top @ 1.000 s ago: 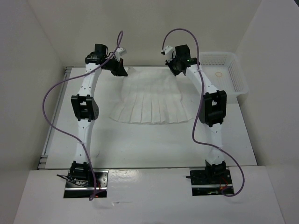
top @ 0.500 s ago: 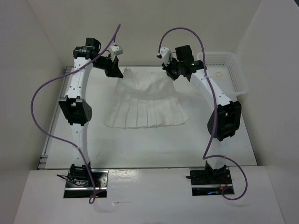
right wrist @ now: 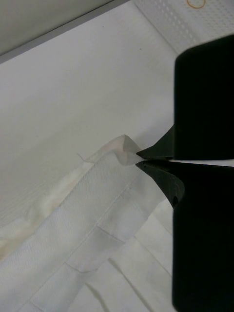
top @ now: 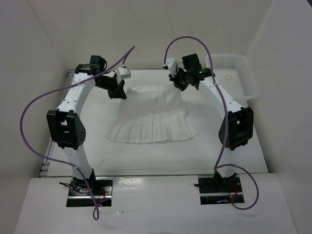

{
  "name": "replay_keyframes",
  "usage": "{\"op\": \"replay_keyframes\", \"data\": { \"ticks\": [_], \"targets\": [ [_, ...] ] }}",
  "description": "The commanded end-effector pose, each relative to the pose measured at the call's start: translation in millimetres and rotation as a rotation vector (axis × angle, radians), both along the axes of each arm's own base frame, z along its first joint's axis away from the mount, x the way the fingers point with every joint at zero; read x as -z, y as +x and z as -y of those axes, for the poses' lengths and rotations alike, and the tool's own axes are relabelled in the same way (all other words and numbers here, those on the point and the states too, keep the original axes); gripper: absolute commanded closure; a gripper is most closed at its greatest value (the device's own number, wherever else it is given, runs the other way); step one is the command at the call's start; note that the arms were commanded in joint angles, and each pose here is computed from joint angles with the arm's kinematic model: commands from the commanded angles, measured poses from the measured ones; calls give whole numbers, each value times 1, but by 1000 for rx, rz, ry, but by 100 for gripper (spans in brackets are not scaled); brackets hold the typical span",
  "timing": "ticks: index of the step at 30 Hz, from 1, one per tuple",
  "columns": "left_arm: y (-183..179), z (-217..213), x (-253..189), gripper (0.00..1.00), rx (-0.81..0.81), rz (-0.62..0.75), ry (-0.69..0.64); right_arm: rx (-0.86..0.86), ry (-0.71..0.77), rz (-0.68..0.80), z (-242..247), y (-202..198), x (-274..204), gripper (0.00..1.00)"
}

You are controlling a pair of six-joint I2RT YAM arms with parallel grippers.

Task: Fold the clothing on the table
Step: Flatten the skirt out

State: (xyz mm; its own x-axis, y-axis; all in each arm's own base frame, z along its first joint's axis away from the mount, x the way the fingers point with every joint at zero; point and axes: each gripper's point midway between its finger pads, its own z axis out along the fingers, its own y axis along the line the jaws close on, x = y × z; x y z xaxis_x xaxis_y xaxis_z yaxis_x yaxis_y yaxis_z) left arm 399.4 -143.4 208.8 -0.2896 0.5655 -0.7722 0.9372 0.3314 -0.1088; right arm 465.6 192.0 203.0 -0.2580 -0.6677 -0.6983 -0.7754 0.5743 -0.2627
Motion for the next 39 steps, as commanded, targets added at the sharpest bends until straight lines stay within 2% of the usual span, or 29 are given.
{"op": "replay_keyframes", "data": {
  "ticks": [1,9,17,18,20,21,22,24,25,26,30,33,36,39],
  "targets": [
    [18,-12,-11,96,-18,155,9,1,-1,84,3,0,-27,100],
    [52,-52,15,95,-207,87,-38,110,17,47,24,29,0,100],
    [86,-54,51,89,-304,-21,-93,171,16,-3,30,53,37,100],
    [86,-53,58,84,-314,-48,-97,184,18,1,30,58,36,87],
    [91,-53,67,81,-324,-68,-100,210,25,-25,33,65,49,76],
    [94,-53,63,78,-333,-62,-107,230,39,-22,37,70,46,66],
    [96,-53,68,71,-338,-68,-110,245,41,-37,41,71,52,63],
    [99,-54,68,67,-355,-69,-105,266,73,-25,43,77,41,58],
    [101,-60,68,63,-384,-73,-104,283,81,-29,48,78,41,51],
    [105,-61,65,54,-401,-67,-106,290,94,-22,47,80,39,48],
    [113,-67,47,37,-465,-46,-130,361,152,-33,55,85,31,39],
    [121,-71,36,33,-546,-37,-145,411,208,-56,52,85,27,37],
    [133,-81,38,33,-716,-85,-166,514,245,-87,55,91,26,37],
    [134,-82,40,33,-805,-150,-195,616,248,-71,70,105,26,37]
  ]
}}
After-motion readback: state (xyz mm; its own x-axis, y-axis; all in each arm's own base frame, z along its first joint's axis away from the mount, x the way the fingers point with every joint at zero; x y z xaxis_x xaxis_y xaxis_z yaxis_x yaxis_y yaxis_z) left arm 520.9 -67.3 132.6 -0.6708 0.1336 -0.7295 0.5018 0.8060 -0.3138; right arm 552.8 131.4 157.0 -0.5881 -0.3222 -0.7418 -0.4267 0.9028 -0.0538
